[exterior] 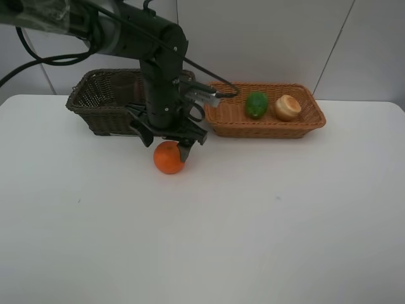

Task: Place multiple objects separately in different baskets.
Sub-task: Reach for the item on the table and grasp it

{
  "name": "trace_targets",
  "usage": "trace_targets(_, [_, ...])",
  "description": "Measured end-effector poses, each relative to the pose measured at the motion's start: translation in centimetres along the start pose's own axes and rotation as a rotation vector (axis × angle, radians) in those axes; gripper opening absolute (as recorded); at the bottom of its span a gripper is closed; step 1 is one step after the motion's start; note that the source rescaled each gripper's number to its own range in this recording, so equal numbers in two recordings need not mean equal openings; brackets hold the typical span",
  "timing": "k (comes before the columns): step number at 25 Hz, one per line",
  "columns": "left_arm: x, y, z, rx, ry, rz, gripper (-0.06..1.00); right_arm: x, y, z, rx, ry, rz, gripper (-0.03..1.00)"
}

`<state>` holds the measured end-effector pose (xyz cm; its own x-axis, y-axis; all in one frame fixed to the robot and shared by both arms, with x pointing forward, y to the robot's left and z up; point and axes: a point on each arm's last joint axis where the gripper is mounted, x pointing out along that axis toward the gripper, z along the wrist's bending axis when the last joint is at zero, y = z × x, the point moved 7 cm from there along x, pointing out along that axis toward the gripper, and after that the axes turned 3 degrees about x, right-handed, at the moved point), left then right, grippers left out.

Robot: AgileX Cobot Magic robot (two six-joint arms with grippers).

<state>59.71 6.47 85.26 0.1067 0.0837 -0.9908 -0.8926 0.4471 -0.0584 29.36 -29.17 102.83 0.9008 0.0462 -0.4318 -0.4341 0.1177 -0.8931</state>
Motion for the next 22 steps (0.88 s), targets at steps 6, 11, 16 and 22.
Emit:
trace_targets(6, [0.1,-0.4,0.1,0.000,0.003,-0.024,1.00,0.0,0.0,0.0,0.000,0.000,0.000,0.82])
trace_targets(11, [1.1,-0.6,-0.1,0.016,0.004,-0.027,1.00,0.0,0.0,0.0,0.000,0.000,0.000,0.82])
trace_targets(16, [1.5,-0.9,0.0,0.023,0.003,-0.034,1.00,0.0,0.0,0.0,0.000,0.000,0.000,0.82])
trace_targets(22, [1.8,-1.1,0.5,0.024,-0.008,-0.041,1.00,0.0,0.0,0.0,-0.001,0.001,0.000,0.82])
